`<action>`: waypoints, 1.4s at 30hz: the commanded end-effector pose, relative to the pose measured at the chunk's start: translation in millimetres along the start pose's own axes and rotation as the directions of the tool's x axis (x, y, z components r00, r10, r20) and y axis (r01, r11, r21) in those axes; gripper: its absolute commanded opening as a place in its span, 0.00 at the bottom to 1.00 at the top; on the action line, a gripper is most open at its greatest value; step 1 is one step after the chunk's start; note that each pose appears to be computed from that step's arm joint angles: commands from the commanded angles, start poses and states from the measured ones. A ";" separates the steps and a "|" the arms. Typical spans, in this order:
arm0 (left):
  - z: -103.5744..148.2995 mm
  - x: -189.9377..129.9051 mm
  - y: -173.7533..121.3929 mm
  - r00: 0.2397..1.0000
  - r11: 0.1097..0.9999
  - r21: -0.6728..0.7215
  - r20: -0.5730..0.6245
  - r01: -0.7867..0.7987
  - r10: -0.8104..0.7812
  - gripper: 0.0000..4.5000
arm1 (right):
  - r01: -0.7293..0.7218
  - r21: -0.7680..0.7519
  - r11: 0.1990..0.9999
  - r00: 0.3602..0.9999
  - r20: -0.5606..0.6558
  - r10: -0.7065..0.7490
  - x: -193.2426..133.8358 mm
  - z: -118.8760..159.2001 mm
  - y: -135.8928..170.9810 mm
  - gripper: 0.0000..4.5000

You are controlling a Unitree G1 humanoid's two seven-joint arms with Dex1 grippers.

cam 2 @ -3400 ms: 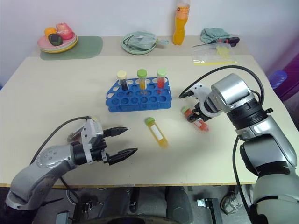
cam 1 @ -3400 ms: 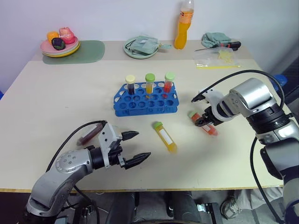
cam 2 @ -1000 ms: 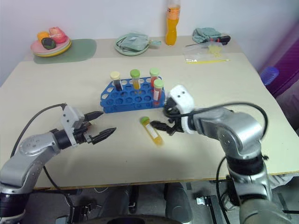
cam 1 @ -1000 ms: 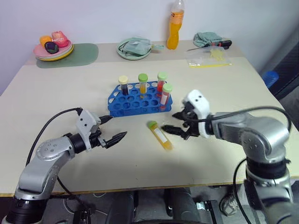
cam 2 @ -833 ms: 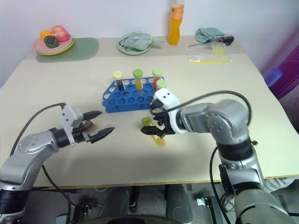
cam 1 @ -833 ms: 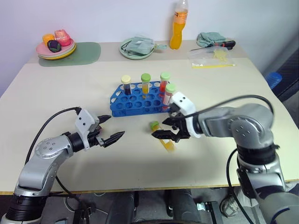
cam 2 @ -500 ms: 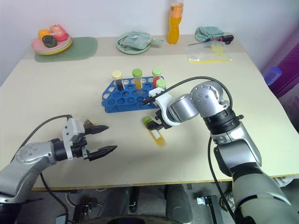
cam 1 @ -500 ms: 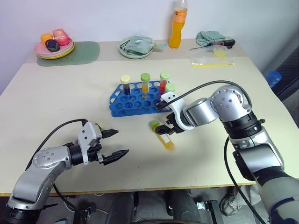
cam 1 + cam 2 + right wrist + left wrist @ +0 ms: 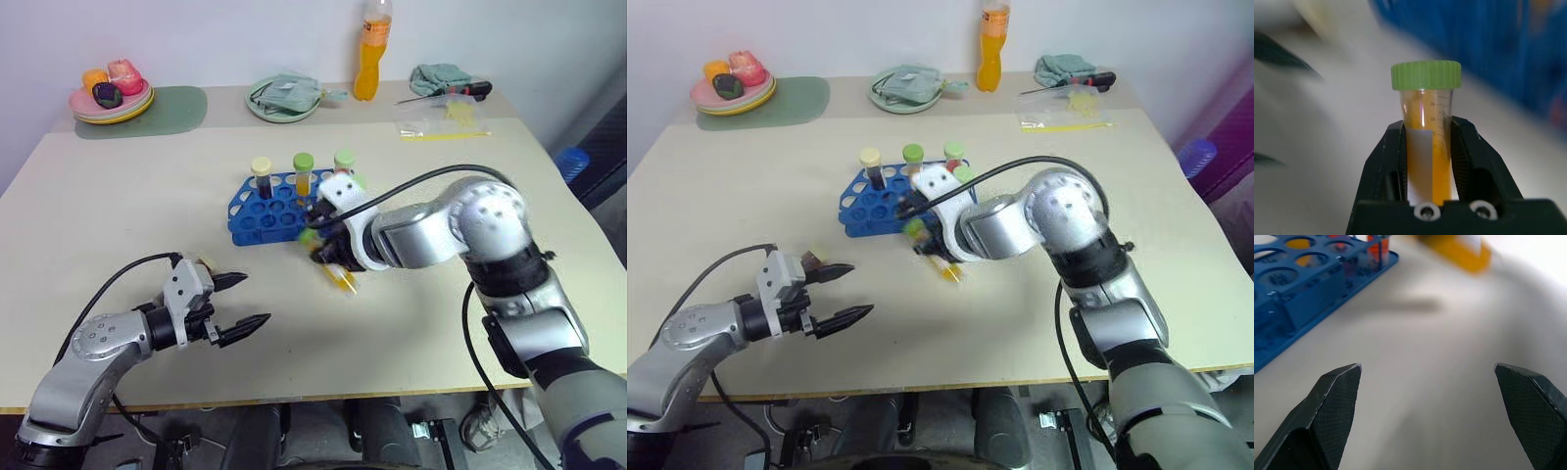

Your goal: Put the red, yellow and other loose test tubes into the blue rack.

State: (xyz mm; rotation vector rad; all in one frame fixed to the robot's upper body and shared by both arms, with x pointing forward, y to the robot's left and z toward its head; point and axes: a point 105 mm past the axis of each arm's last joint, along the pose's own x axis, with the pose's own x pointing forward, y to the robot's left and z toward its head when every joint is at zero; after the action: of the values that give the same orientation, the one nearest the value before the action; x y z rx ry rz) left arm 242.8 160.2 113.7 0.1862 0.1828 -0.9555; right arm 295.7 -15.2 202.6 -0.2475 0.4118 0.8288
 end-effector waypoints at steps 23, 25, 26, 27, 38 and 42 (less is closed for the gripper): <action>46.5 21.4 -0.9 0.983 0.995 0.036 0.158 -0.095 0.088 1.00 | 0.277 0.065 0.959 0.684 0.687 -0.244 58.2 11.4 -47.9 0.17; 47.8 21.4 -0.4 0.983 0.995 0.038 0.159 -0.096 0.088 1.00 | 0.287 0.070 0.955 0.685 0.682 -0.256 59.3 8.6 -51.0 0.17; 48.3 21.5 -0.2 0.983 0.995 0.038 0.159 -0.096 0.088 1.00 | 0.289 0.071 0.955 0.685 0.681 -0.258 59.8 8.0 -51.6 0.17; 49.1 22.0 -0.3 0.983 0.995 0.039 0.160 -0.095 0.088 1.00 | 0.289 0.074 0.954 0.686 0.679 -0.260 60.6 7.0 -52.4 0.17; 55.8 22.5 0.4 0.982 0.994 0.046 0.164 -0.100 0.091 1.00 | 0.255 0.048 0.966 0.702 0.678 -0.219 70.8 -0.2 -43.7 0.17; 54.8 20.9 1.6 0.982 0.993 0.046 0.163 -0.105 0.096 1.00 | 0.256 0.060 0.965 0.708 0.668 -0.229 74.4 -5.3 -45.5 0.17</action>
State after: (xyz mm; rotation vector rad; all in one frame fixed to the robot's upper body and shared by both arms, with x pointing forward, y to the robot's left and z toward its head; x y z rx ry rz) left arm 262.4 129.5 151.1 0.1476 0.0418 -0.8737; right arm 375.7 -0.5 159.8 -0.0310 -0.2870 0.6030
